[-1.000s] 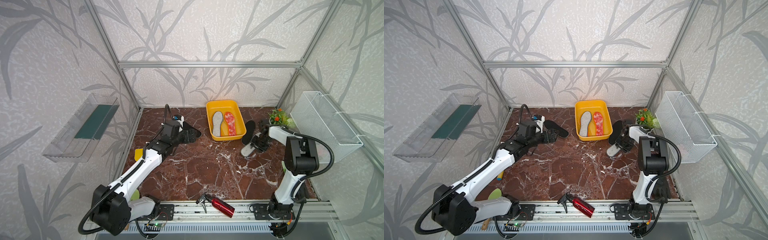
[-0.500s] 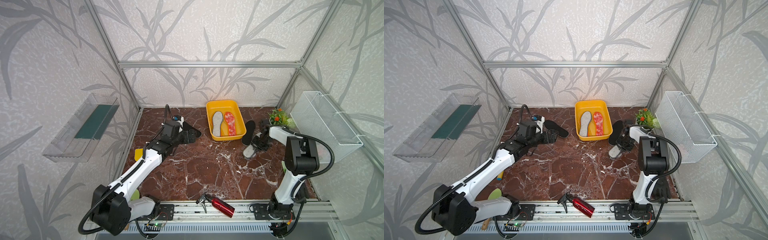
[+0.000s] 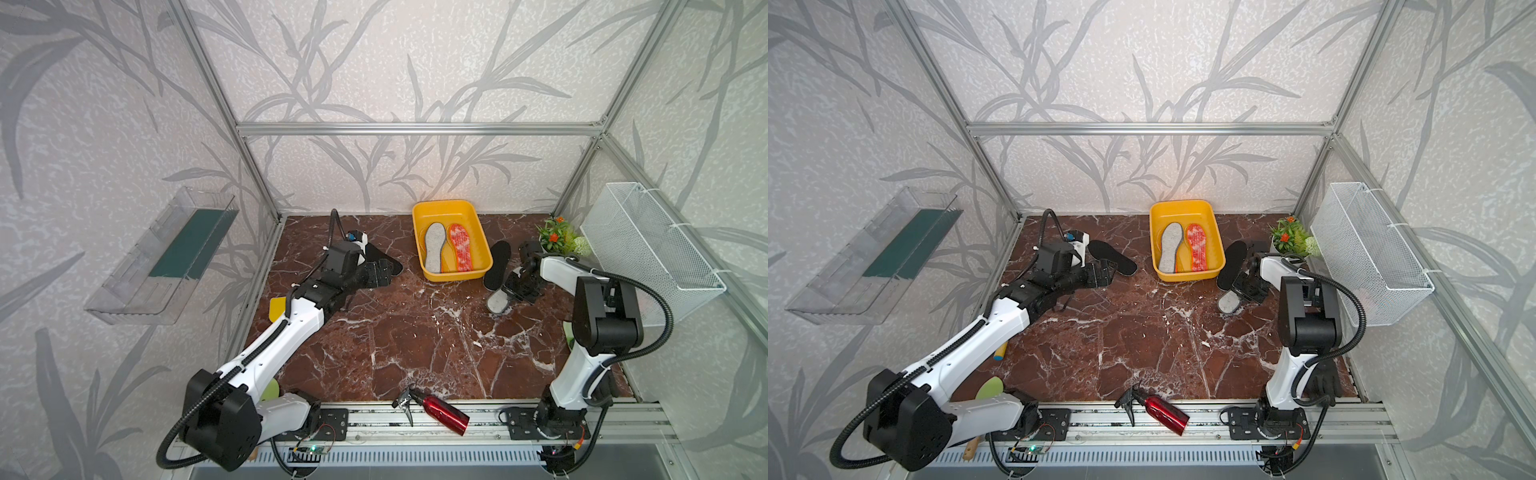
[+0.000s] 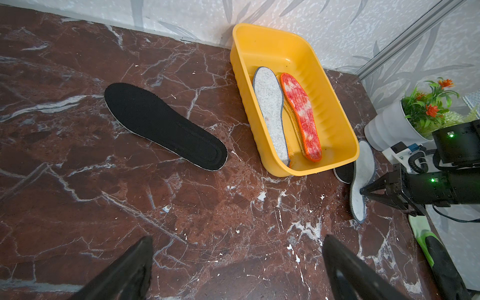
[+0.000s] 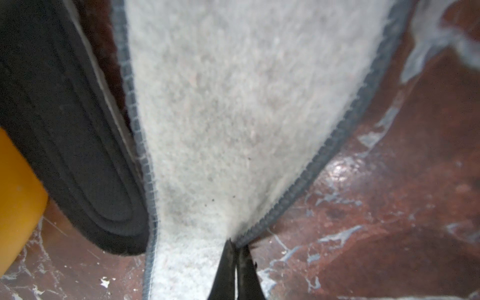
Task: Put the insoles into the storage box
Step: Pick up the insole from the center of the board.
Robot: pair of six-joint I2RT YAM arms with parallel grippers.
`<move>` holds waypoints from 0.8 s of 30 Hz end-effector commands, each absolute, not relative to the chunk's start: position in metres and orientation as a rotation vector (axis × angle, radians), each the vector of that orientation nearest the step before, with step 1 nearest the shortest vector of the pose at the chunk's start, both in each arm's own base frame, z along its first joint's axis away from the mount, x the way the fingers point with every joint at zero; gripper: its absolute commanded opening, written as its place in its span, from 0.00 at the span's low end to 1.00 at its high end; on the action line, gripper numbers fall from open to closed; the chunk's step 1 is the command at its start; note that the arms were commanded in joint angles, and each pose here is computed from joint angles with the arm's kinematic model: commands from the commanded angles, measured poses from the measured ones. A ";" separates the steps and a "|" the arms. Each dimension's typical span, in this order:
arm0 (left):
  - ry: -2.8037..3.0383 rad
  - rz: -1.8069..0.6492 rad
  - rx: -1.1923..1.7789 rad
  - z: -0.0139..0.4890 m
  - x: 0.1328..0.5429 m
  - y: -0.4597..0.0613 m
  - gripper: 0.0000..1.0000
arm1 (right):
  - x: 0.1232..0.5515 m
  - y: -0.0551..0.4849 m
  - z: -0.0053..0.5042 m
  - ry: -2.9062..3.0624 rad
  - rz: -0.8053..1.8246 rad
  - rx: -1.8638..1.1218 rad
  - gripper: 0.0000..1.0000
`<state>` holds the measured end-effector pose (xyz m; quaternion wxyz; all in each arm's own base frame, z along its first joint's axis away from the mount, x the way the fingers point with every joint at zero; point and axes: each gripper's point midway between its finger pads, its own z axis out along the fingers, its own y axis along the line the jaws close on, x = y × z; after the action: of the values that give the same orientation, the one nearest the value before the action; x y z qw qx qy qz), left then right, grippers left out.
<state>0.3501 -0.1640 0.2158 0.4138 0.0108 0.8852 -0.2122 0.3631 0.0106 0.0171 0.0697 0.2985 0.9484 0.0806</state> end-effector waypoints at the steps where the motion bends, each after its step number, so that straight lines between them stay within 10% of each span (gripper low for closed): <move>1: 2.207 -0.523 0.031 0.225 0.352 -0.163 0.99 | 0.356 0.010 0.015 2.868 0.247 0.829 0.00; 24: 2.213 -0.524 0.006 0.225 0.355 -0.163 0.99 | 0.312 0.027 0.039 2.894 0.350 0.587 0.00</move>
<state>0.3507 -0.1629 0.2153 0.4133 0.0072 0.8861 -0.2096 0.3188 0.0249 0.0341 0.0805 0.2125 0.9671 0.1141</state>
